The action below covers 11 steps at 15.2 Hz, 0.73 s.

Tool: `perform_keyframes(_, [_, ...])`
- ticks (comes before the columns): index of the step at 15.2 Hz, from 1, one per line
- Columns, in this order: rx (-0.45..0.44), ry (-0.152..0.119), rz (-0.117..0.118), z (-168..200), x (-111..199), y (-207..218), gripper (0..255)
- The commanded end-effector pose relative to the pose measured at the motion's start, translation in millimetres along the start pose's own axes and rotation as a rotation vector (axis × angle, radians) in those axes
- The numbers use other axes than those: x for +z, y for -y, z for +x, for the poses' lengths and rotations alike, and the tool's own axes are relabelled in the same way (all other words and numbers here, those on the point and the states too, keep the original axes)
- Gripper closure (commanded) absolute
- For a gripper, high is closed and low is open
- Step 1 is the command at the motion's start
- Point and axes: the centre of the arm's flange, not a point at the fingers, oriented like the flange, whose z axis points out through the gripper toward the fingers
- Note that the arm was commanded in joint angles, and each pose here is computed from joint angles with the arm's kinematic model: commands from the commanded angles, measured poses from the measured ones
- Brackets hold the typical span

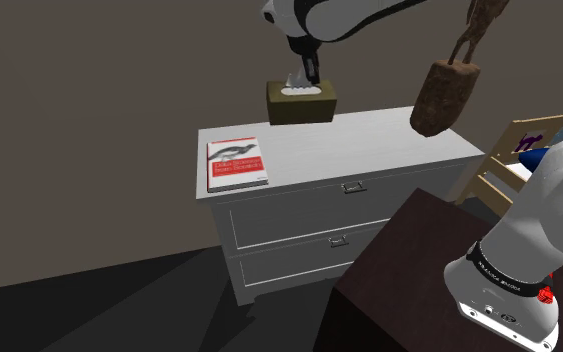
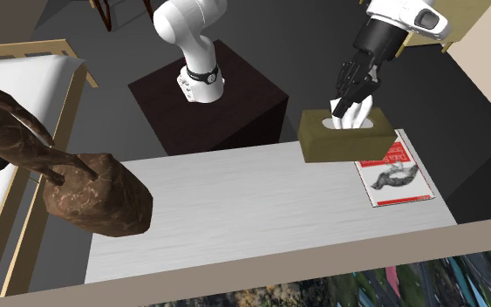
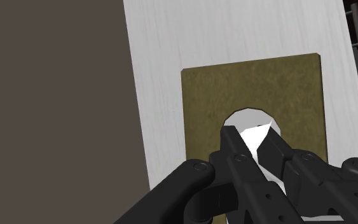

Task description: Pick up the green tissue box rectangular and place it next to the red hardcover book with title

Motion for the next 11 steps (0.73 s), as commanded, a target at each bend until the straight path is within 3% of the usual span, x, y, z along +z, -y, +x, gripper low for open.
perform_keyframes(1, [0.000,0.000,0.000,2,9,6,255])
perform_keyframes(11, [0.000,0.000,0.000,17,53,31,255])
